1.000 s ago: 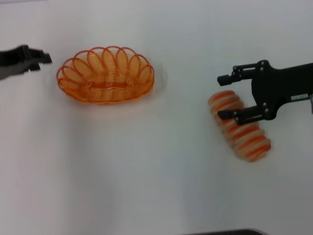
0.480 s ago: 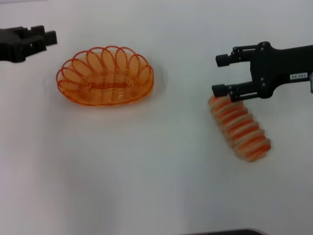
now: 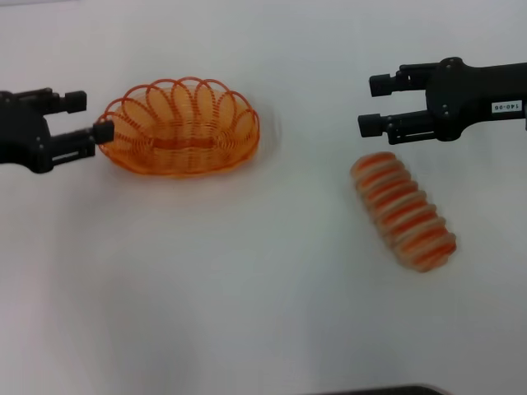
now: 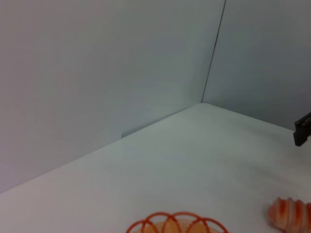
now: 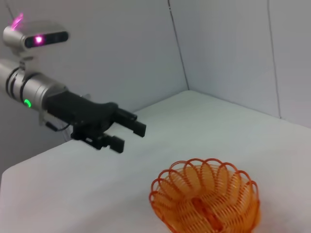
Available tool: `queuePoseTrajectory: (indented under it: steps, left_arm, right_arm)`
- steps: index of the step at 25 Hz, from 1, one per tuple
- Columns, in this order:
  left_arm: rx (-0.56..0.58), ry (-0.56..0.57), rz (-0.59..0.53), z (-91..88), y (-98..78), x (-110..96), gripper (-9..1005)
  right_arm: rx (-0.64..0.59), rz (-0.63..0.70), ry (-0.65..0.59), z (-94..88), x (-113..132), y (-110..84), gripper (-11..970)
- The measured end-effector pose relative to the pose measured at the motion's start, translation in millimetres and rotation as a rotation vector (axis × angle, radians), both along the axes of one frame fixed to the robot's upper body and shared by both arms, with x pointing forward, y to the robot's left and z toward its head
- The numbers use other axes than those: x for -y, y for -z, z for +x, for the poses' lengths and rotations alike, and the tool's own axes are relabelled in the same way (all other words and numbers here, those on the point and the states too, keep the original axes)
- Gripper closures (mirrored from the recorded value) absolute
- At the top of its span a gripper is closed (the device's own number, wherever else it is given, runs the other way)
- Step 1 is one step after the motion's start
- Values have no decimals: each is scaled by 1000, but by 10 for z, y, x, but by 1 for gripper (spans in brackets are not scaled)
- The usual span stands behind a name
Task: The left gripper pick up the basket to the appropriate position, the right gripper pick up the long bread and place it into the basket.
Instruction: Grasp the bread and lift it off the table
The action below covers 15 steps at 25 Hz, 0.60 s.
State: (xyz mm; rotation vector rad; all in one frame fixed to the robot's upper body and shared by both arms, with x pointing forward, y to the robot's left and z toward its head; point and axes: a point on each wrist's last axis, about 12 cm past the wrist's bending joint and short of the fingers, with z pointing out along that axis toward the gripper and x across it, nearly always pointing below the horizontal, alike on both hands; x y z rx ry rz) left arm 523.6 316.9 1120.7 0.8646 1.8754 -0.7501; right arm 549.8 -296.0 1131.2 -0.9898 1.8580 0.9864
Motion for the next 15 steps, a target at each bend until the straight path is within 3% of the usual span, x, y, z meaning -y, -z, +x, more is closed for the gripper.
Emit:
queuePoseTrajectory:
  steps: [7, 12, 15]
  left_arm:
    - [-18, 7, 43, -34, 92, -18, 387]
    - [-23, 2, 48, -49, 115, -30, 155]
    - [-31, -1, 52, -53, 137, -30, 92]
  right_arm:
    - [-40, 0, 58, 11, 77, 7, 157]
    - [-62, -20, 82, 24, 134, 6, 155]
    - [-97, -43, 93, 55, 183, -49, 156]
